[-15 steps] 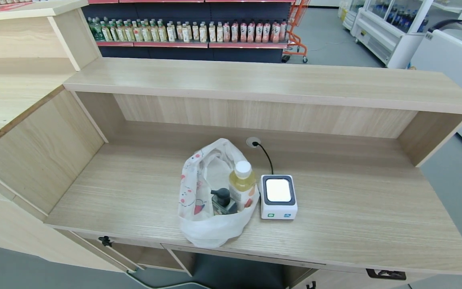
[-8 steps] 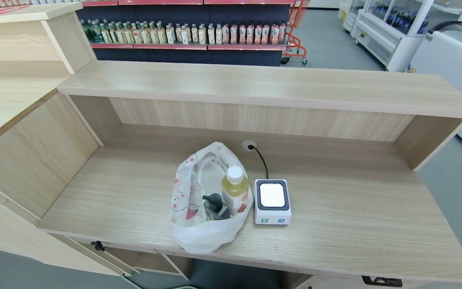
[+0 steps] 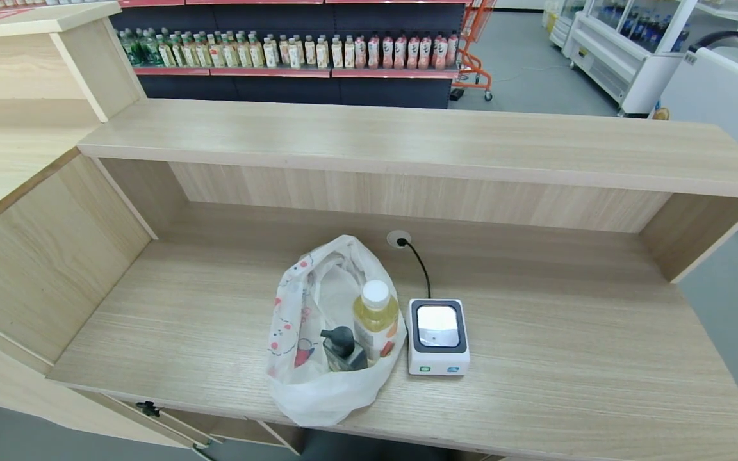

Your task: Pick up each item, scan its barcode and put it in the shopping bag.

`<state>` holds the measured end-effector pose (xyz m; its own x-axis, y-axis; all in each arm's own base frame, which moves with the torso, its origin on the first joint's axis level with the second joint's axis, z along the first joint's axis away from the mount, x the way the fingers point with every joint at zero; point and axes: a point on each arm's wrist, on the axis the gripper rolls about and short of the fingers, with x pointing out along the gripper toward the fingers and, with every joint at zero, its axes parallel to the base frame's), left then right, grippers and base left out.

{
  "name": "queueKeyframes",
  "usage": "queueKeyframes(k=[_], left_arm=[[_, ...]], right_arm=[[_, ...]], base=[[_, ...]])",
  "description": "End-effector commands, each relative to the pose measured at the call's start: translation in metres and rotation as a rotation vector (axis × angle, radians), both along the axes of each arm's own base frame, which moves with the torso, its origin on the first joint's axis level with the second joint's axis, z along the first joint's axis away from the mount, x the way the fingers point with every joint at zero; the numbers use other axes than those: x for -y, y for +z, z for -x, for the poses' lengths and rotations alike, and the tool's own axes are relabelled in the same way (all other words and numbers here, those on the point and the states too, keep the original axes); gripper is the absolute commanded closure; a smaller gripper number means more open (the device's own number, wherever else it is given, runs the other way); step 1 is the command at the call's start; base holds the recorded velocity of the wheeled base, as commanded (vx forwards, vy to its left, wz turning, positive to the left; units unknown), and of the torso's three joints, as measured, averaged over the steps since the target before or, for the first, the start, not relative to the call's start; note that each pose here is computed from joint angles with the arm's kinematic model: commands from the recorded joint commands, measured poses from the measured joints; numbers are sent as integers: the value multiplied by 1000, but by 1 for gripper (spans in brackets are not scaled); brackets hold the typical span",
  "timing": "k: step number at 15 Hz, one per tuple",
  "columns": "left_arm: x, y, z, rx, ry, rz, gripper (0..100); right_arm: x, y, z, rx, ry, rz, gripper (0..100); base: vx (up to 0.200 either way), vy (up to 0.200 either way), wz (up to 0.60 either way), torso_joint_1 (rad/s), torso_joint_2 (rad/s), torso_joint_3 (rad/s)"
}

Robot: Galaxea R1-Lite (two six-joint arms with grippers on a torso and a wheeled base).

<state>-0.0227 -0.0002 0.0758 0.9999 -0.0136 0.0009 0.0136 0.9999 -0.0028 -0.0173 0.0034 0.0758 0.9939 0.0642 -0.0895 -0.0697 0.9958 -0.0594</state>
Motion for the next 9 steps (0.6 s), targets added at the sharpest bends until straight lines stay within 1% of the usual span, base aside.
queueKeyframes(k=[1, 9], left_arm=[[0, 0, 0, 1, 0, 0, 0], [0, 0, 0, 1, 0, 0, 0]], right_arm=[[0, 0, 0, -5, 0, -1, 0], [0, 0, 0, -5, 1, 3, 0]], base=[[0, 0, 0, 0, 0, 0], [0, 0, 0, 0, 0, 0]])
